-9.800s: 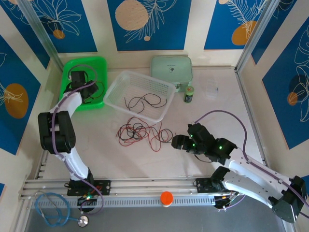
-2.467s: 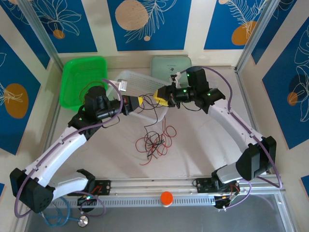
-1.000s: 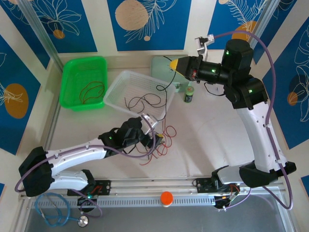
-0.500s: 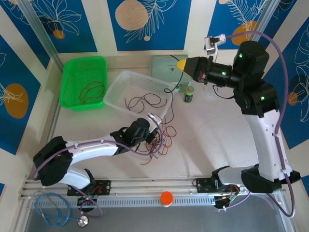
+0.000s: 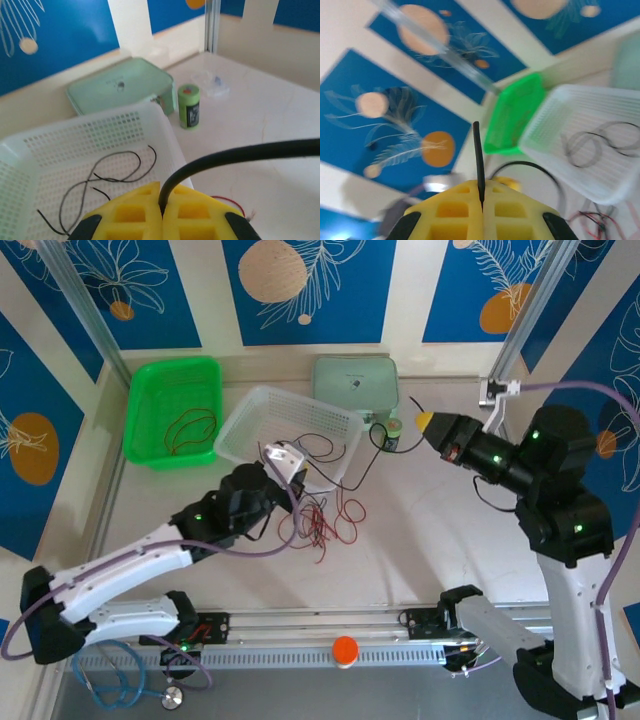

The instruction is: Untangle the cables

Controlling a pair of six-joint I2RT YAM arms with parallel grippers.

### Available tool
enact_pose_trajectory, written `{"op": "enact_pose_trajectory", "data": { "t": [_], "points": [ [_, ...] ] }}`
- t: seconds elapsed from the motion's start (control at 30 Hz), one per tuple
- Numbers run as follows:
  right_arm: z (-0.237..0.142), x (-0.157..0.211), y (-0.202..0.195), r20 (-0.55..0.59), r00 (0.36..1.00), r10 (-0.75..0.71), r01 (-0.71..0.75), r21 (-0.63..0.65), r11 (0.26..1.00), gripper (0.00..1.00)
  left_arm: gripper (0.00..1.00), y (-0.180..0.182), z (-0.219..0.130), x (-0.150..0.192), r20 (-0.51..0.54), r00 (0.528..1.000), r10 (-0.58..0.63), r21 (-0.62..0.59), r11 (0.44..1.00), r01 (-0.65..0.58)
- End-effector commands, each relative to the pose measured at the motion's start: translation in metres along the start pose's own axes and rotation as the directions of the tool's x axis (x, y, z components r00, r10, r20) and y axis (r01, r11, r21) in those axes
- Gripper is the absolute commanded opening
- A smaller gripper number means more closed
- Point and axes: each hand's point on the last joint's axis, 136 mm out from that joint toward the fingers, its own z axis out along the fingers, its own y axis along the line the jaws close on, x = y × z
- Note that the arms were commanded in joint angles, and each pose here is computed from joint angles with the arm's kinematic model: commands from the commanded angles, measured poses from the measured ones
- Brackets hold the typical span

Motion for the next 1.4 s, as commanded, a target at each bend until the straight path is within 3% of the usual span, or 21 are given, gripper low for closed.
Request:
{"op": "enact_pose_trajectory", "data": {
  "t": [0.0,0.17,0.33,0.47,0.7,0.93,1.37],
  "points": [
    [-0.004,0.004,-0.072,0.070,0.997,-0.034,0.012,0.293,0.956,0.00,0.00,0.007,-0.022,0.003,-0.083,0.996,0.044,0.009,0.999,-0.043],
    [-0.023,-0.003,-0.124,0.150,0.983,-0.104,0.016,0.498,0.867,0.00,0.00,0.018,-0.047,-0.007,-0.101,0.993,0.053,-0.003,0.999,-0.053],
    [-0.008,-0.009,-0.135,0.141,0.987,-0.071,-0.001,0.456,0.890,0.00,0.00,0.053,-0.047,-0.020,-0.106,0.992,0.071,-0.192,0.977,-0.091],
    [0.008,-0.015,-0.147,0.134,0.990,-0.037,-0.026,0.441,0.897,0.00,0.00,0.094,-0.028,-0.019,-0.182,0.983,0.023,-0.316,0.945,-0.080],
    [0.020,-0.034,-0.172,0.223,0.975,-0.012,-0.094,0.459,0.883,0.00,0.00,0.139,0.012,0.001,-0.222,0.970,-0.096,-0.356,0.934,0.011],
    [0.008,-0.056,-0.195,0.343,0.939,-0.017,-0.166,0.498,0.851,0.00,0.00,0.178,0.045,0.021,-0.234,0.952,-0.197,-0.394,0.914,0.092],
    [-0.021,-0.084,-0.221,0.426,0.903,-0.060,-0.212,0.562,0.799,0.00,0.00,0.227,0.091,0.047,-0.245,0.922,-0.299,-0.428,0.887,0.174]
  ]
}}
